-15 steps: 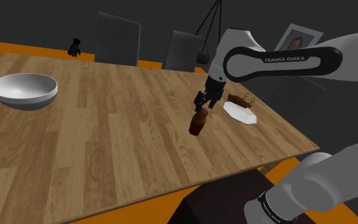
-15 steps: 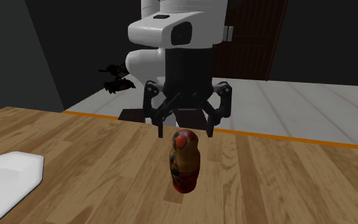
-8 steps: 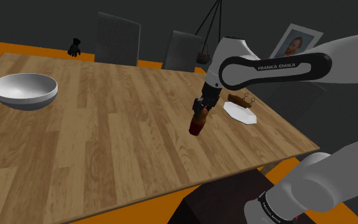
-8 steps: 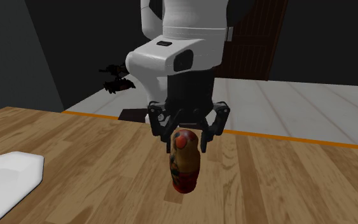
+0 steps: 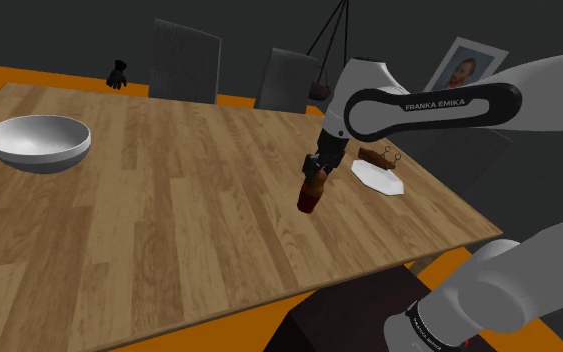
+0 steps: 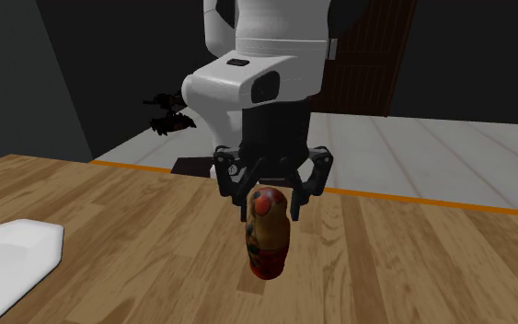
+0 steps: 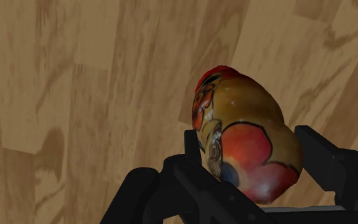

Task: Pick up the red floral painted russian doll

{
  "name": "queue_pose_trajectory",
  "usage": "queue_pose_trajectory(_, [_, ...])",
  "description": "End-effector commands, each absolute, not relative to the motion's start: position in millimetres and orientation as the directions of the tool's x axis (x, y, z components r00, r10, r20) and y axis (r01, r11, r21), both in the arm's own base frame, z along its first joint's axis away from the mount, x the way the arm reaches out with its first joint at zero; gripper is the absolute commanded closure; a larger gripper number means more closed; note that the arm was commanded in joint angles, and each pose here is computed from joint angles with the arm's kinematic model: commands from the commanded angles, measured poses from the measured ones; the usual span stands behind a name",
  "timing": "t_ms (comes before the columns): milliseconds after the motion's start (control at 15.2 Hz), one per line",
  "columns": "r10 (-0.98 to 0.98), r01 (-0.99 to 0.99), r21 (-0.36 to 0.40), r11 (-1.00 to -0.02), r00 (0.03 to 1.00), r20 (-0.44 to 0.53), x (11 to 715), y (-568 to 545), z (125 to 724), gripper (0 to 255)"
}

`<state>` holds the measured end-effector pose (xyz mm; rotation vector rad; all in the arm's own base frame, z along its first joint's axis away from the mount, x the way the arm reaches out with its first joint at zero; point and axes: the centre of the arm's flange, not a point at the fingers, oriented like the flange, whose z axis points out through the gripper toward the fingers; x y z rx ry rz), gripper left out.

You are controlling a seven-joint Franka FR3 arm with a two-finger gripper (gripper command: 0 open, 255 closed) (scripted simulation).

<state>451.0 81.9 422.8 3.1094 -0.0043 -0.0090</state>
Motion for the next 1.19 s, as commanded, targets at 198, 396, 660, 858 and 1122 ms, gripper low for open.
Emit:
queue_pose_trajectory(198, [-0.003, -0.002, 0.032, -0.999, 1.000, -0.009, 450.3, 81.3, 437.0, 255])
queue_pose_trajectory(396, [-0.003, -0.002, 0.032, -0.999, 1.000, -0.009, 450.3, 81.3, 452.8, 255])
queue_pose_trajectory(660, [-0.003, -0.002, 0.032, -0.999, 1.000, -0.009, 450.3, 81.3, 473.9, 255])
queue_pose_trajectory(858, [-0.003, -0.002, 0.032, -0.999, 1.000, -0.009, 450.3, 81.3, 489.8, 255])
queue_pose_trajectory(1122, [-0.003, -0.002, 0.032, -0.999, 1.000, -0.009, 450.2, 81.3, 501.1, 255])
